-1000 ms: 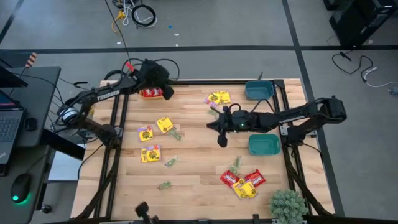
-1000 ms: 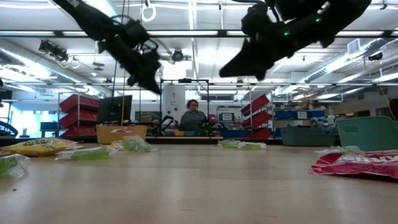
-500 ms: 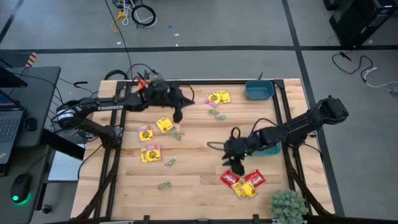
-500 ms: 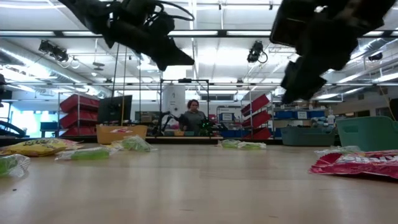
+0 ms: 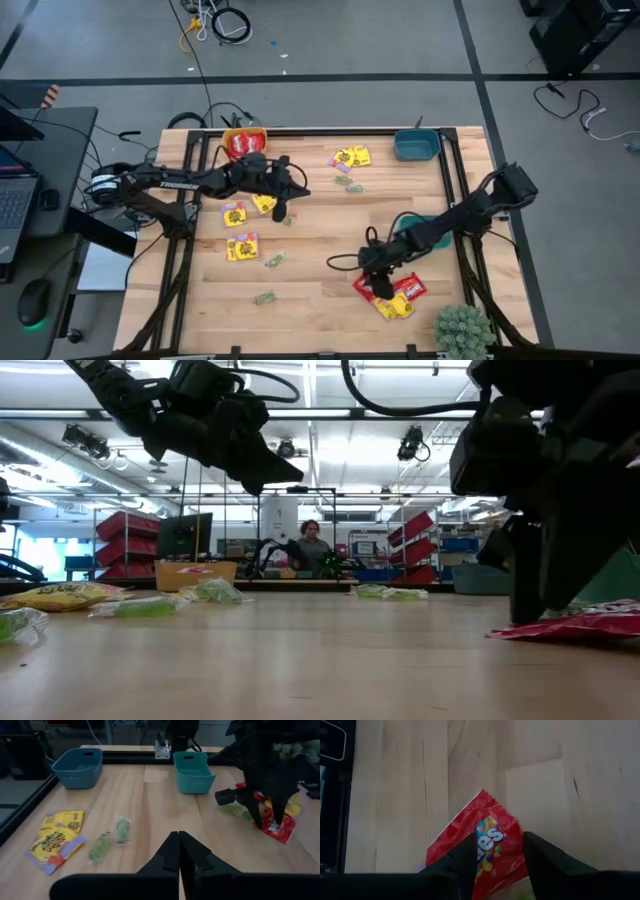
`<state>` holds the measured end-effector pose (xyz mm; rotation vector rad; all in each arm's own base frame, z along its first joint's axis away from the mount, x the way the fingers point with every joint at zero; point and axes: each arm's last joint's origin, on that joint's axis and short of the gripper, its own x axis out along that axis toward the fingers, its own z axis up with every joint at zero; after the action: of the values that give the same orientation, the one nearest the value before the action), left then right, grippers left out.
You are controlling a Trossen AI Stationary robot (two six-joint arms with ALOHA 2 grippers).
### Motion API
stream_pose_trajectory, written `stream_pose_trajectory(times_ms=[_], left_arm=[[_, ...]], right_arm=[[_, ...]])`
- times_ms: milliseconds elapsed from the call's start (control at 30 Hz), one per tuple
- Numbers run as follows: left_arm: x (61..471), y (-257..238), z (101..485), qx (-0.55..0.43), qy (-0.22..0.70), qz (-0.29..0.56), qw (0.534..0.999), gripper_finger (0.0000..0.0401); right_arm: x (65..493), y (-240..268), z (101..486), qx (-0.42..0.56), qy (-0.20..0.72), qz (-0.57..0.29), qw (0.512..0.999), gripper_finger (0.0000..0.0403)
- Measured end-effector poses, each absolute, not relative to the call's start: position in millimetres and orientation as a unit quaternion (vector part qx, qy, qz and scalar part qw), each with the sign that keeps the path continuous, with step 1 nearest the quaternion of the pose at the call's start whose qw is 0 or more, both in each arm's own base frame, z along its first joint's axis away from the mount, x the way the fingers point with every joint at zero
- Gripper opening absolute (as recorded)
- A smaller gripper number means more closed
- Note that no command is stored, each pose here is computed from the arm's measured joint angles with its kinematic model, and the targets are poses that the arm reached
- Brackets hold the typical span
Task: Sort candy
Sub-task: Put the red candy into the yellow bin
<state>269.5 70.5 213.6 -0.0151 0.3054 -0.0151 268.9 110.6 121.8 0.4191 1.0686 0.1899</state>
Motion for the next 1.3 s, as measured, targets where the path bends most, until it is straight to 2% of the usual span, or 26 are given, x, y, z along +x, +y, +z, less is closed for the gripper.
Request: stream_pose_trajectory(times_ms=[233, 467, 600, 767, 900, 1033, 1167, 1300], left_arm=[[268.7, 70.2, 211.1, -0.007, 0.165, -0.008, 0.986, 0.0003], [268.5, 72.0, 210.8, 0.002, 0.169, 0.019, 0.985, 0.0003], [268.5, 72.1, 210.8, 0.003, 0.169, 0.02, 0.985, 0.0003], [268.0, 71.9, 215.1, 0.008, 0.155, 0.021, 0.988, 0.0003], [265.8, 71.3, 219.4, 0.012, 0.15, 0.02, 0.988, 0.0003], [263.9, 70.7, 220.9, 0.011, 0.153, 0.02, 0.988, 0.0003], [262.9, 70.3, 217.3, 0.008, 0.17, 0.018, 0.985, 0.0003], [262.0, 70.0, 214.9, 0.012, 0.183, 0.016, 0.983, 0.0003]], right_arm=[[273.2, 110.4, 115.9, 0.191, 0.495, 0.081, 0.843, 0.0114], [280.2, 87.4, 115.1, 0.179, 0.479, 0.019, 0.859, 0.0009], [291.4, 63.6, 119.1, 0.169, 0.468, -0.013, 0.867, 0.0014], [315.7, 25.9, 140.3, 0.116, 0.437, -0.071, 0.889, 0.0002], [328.2, 2.2, 157.8, 0.089, 0.438, -0.081, 0.891, 0.0027], [329.0, 6.6, 165.1, 0.079, 0.47, -0.051, 0.878, 0.0089], [320.3, 20.3, 159.5, 0.098, 0.513, -0.057, 0.851, 0.0158], [314.8, 32.5, 156.8, 0.116, 0.532, -0.068, 0.836, 0.02]])
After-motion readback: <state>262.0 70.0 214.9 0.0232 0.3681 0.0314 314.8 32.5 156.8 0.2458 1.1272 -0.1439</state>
